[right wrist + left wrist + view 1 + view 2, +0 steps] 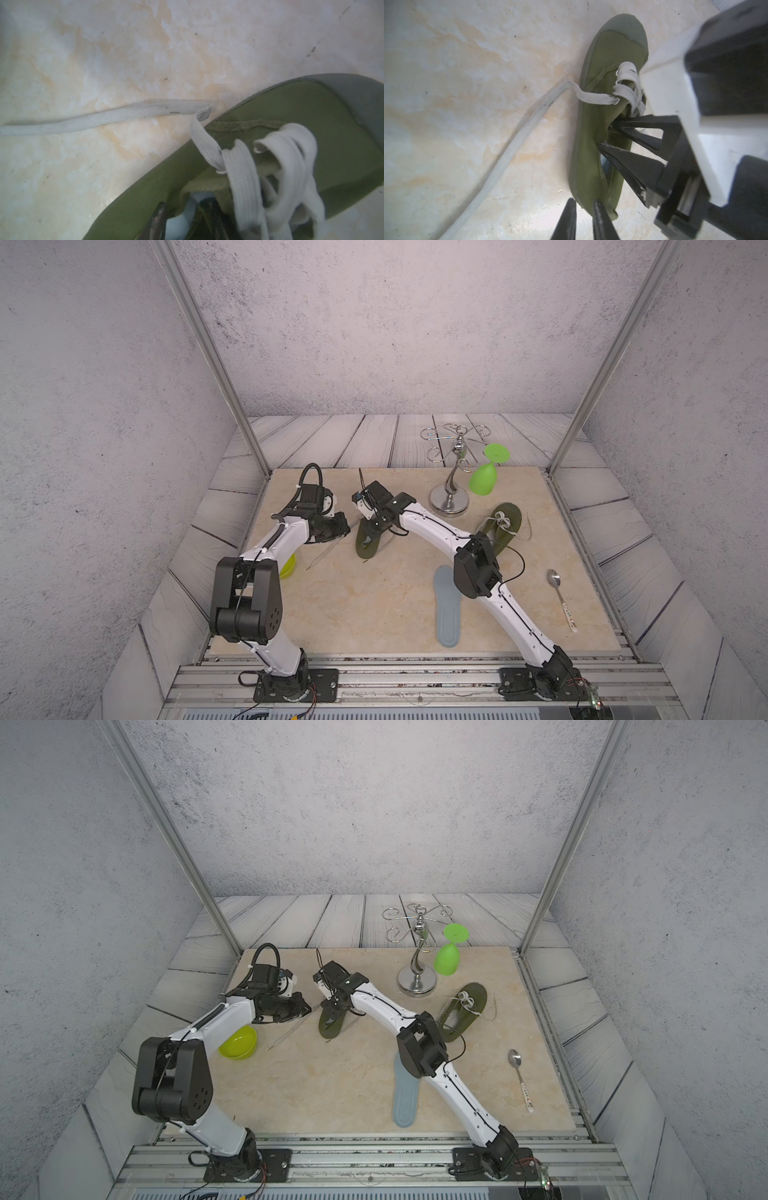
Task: Insert the insole into the shoe
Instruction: Adjust the shoe at the center of the board.
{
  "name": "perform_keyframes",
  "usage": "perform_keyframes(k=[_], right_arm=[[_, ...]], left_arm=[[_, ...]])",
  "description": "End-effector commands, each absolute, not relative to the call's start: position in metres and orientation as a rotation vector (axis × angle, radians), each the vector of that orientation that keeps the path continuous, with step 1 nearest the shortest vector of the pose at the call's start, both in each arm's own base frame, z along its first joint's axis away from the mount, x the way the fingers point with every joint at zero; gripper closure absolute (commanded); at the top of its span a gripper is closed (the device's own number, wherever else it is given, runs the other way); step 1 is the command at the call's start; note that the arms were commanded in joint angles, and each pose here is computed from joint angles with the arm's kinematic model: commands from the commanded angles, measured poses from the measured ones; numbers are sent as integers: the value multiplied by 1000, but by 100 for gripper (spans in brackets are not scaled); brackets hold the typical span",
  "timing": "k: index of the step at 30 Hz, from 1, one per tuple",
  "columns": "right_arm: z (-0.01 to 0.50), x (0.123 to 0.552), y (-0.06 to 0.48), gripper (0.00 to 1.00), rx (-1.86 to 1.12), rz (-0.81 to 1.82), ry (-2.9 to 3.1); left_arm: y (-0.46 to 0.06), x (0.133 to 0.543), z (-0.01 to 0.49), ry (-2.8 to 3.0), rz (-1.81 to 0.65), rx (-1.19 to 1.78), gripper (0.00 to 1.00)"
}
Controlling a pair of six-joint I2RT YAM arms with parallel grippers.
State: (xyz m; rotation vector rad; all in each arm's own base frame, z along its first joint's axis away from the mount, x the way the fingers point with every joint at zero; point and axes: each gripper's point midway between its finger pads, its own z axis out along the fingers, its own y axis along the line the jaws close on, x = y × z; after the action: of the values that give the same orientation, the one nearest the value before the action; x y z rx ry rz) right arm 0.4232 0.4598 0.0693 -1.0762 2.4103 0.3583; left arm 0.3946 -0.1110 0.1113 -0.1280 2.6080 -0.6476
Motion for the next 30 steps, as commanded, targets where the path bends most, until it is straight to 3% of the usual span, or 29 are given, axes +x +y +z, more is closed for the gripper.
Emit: perform_keyframes(k=[1, 12, 22, 24, 29, 30], right_arm=[[147, 418, 448, 62, -1045, 340, 2332], [205, 410, 394, 61, -788, 249, 2364], [183, 399, 359, 57, -653, 310, 2484], [178, 399, 358, 57, -647, 316, 2500], [173, 396, 361, 57, -632, 344, 2521], [172, 396, 362, 57, -631, 351, 2526]], left_arm=[[-114, 392, 104, 2622, -669, -129, 78], [-149, 397, 94, 2657, -617, 74, 72], [-170, 410, 73, 2717, -450, 232, 71], [-169, 408, 67, 2750, -409, 253, 73], [-160, 406, 66, 2758, -336, 232, 98], [-160, 406, 68, 2743, -338, 231, 99]])
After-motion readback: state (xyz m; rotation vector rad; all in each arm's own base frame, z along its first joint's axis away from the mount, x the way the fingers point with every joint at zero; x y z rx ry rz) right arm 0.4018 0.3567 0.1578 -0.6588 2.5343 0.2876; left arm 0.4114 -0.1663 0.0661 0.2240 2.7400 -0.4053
